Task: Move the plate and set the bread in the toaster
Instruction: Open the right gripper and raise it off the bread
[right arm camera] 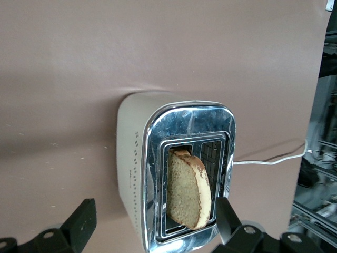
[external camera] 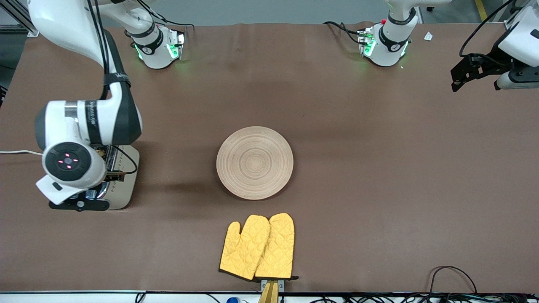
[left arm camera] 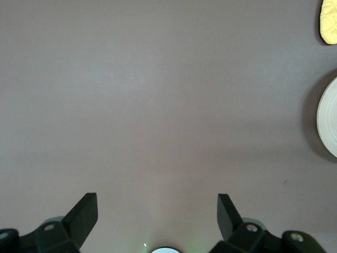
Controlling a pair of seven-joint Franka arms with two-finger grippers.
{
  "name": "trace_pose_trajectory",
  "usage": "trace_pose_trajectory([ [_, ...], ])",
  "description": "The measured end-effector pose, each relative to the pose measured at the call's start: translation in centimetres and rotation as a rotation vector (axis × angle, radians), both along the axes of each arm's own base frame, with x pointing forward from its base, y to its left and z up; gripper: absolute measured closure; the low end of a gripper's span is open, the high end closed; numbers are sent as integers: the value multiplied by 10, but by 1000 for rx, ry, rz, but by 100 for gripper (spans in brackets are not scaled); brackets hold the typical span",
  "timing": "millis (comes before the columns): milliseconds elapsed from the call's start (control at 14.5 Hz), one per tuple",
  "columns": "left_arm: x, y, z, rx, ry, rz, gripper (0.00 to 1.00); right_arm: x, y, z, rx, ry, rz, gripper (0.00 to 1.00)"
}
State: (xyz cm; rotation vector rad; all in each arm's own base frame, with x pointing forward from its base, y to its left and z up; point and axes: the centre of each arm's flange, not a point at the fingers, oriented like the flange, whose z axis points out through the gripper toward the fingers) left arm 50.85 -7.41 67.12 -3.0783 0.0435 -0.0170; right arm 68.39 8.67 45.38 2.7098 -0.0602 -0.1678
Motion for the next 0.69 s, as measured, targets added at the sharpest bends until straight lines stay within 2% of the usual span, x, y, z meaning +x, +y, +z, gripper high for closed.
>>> trace_pose_trajectory([
  [345,0,-1,0,0,0,-3,0,-18,-48,87,158,-106,-97,0],
  [691,1,-1,-1,0,1,-2,0,-58,-75,146,301,-147,-147,0],
])
